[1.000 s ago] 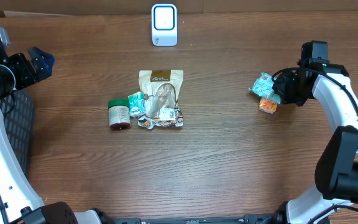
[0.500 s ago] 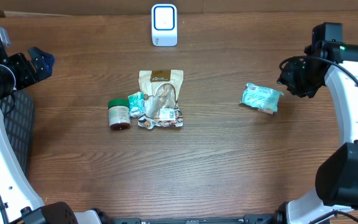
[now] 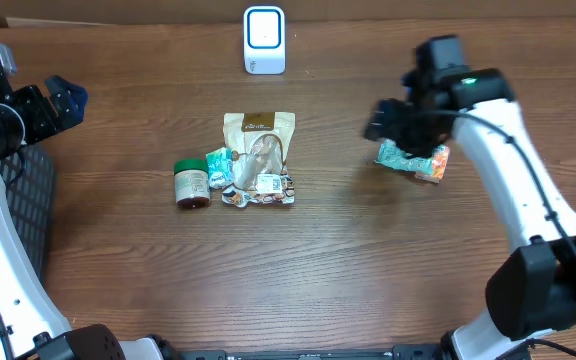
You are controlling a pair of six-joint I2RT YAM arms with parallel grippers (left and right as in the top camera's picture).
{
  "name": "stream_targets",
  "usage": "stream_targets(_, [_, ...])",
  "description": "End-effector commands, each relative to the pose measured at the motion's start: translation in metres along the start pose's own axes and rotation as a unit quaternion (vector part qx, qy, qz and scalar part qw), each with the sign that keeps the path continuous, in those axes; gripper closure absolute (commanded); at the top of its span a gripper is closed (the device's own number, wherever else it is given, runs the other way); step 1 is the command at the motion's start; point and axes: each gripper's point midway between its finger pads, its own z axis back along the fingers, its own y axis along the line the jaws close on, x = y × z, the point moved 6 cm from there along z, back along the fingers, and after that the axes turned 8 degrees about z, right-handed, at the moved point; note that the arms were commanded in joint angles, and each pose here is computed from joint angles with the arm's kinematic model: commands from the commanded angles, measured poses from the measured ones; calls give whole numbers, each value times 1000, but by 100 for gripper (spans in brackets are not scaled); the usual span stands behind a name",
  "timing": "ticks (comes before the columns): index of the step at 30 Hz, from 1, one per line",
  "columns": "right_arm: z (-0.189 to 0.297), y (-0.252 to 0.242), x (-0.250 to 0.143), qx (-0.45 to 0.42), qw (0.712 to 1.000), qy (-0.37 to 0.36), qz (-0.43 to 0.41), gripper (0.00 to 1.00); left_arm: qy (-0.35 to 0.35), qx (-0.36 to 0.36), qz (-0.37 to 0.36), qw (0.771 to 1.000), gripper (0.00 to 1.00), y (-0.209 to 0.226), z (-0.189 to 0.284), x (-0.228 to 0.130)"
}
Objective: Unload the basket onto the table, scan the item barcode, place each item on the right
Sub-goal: 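Reach the right gripper to the clear bag and grasp it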
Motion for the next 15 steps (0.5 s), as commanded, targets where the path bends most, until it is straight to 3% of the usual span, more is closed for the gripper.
stream_targets(1, [-18,29,-7,30,1000,9,-1,14,-9,-11,-4,1000,1,-7,6,3])
stream_targets(12, [-95,101,-44,105,990,31,93,17,-9,-11,-4,1000,0,-7,6,3])
stream_targets(15, [-119,108,-54,98,992,55,61,22,-9,-11,-4,1000,0,-7,6,3])
